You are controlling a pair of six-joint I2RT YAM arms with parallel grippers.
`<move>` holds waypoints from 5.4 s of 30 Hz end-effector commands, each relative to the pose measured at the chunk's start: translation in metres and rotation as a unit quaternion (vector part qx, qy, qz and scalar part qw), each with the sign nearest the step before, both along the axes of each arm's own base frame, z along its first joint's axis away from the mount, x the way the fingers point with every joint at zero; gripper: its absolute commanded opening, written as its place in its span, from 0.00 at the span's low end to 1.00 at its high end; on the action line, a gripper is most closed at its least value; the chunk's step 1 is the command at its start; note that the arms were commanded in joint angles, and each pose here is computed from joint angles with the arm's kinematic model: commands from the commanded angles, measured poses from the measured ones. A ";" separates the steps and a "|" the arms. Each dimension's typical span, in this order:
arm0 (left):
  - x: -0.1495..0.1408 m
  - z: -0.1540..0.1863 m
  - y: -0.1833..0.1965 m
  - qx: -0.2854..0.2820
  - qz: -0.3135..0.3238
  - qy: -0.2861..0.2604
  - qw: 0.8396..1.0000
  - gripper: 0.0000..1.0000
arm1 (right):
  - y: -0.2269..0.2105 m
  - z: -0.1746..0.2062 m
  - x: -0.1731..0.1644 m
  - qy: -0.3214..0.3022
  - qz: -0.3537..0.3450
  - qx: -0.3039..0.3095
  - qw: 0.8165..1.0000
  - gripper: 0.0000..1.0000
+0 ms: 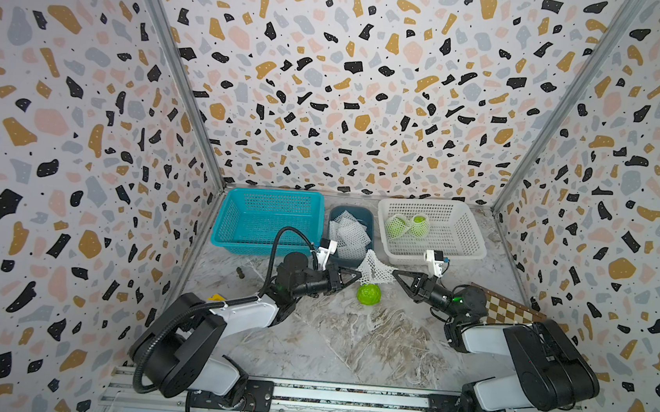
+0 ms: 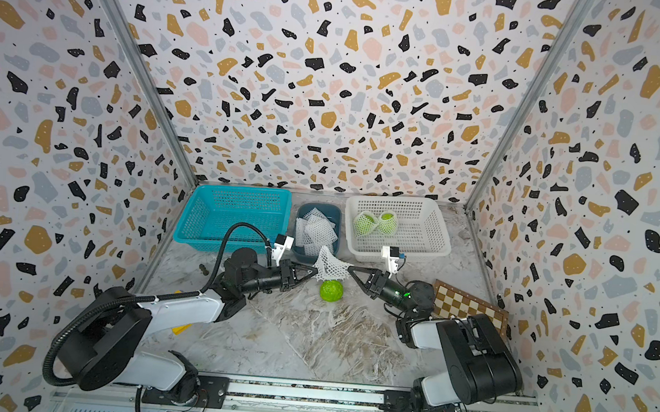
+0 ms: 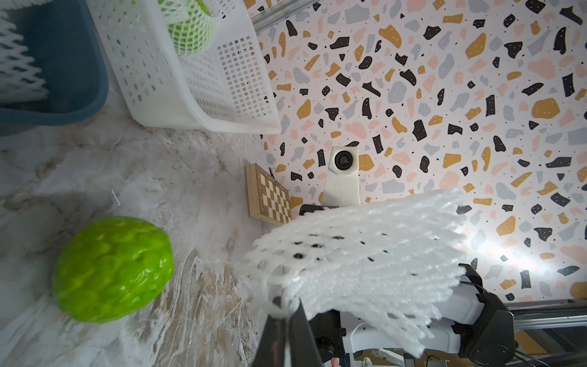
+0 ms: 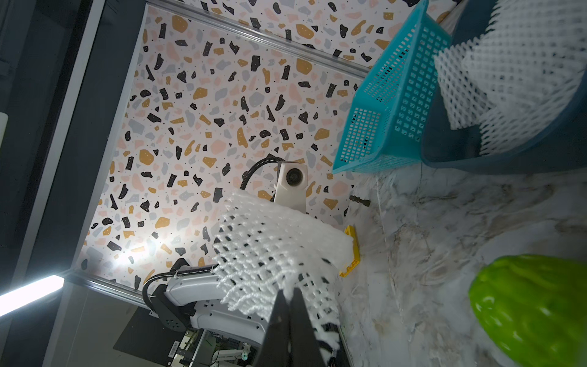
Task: Sleeve custard apples in foam nets
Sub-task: Open the foam net, then put on the foam net on the custard apple.
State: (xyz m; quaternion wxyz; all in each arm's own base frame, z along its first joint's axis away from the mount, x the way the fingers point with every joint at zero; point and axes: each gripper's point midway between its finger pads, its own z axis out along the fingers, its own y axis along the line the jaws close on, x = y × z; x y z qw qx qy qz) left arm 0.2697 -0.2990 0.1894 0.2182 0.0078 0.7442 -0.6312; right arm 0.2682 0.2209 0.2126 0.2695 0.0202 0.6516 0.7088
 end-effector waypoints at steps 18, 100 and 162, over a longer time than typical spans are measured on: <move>0.014 -0.006 -0.020 -0.034 -0.045 -0.001 0.998 0.00 | 0.003 -0.046 0.009 0.019 -0.005 -0.044 0.999 0.00; 0.010 -0.107 -0.017 -0.020 -0.063 0.136 0.988 0.00 | 0.003 -0.130 0.028 0.106 -0.016 -0.102 0.989 0.00; 0.003 -0.158 -0.007 0.081 -0.042 0.179 0.980 0.00 | 0.005 -0.191 0.041 0.125 -0.043 -0.308 0.942 0.00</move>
